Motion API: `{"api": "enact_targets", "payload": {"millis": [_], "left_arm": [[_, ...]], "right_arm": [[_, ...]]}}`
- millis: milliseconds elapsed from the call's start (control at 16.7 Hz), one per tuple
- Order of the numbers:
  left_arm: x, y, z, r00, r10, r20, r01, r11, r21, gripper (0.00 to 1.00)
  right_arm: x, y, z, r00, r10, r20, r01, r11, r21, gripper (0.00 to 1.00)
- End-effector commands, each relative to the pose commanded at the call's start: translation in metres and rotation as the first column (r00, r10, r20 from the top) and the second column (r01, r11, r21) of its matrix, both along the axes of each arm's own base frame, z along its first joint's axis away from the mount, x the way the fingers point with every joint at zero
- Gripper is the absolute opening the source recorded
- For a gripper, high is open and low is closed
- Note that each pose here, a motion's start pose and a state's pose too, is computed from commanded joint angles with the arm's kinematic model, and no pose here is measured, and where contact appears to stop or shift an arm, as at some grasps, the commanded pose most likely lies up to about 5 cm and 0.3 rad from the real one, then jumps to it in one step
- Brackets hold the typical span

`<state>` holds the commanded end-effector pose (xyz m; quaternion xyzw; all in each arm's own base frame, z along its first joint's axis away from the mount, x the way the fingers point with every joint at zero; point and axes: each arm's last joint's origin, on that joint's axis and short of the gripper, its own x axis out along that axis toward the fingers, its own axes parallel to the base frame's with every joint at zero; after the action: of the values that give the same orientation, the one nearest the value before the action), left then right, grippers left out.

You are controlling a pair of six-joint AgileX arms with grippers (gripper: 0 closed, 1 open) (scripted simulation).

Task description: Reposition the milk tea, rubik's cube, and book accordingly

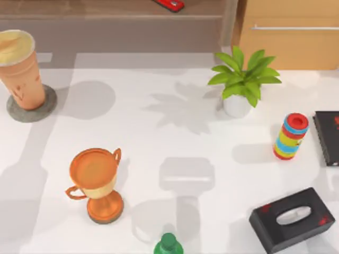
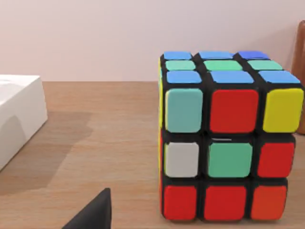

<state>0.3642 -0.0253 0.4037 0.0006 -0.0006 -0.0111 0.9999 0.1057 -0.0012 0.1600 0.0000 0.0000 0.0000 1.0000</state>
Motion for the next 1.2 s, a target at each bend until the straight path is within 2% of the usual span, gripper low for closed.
{"api": "enact_targets", "payload": {"millis": [180,300,480,660,960,1200], "left_arm": [[-0.057,0.008,-0.004,1.0,0.004,0.004,-0.004,1.0,-0.002,1.0],[-0.1,0.012,-0.016,1.0,0.006,0.006,-0.006,1.0,-0.003,1.0],[-0.162,0.018,-0.05,1.0,0.009,0.009,-0.009,1.0,-0.005,1.0],[-0.211,0.021,-0.099,1.0,0.012,0.01,-0.012,1.0,-0.005,1.0],[-0.252,0.023,-0.189,1.0,0.019,0.008,-0.019,1.0,-0.004,1.0],[-0.258,0.024,-0.236,1.0,0.022,0.001,-0.022,1.0,-0.002,1.0]], "right_arm": [[0.0,0.0,0.0,1.0,0.0,0.0,0.0,1.0,0.0,1.0],[0.0,0.0,0.0,1.0,0.0,0.0,0.0,1.0,0.0,1.0],[0.0,0.0,0.0,1.0,0.0,0.0,0.0,1.0,0.0,1.0],[0.0,0.0,0.0,1.0,0.0,0.0,0.0,1.0,0.0,1.0],[0.0,0.0,0.0,1.0,0.0,0.0,0.0,1.0,0.0,1.0],[0.0,0.0,0.0,1.0,0.0,0.0,0.0,1.0,0.0,1.0]]}}
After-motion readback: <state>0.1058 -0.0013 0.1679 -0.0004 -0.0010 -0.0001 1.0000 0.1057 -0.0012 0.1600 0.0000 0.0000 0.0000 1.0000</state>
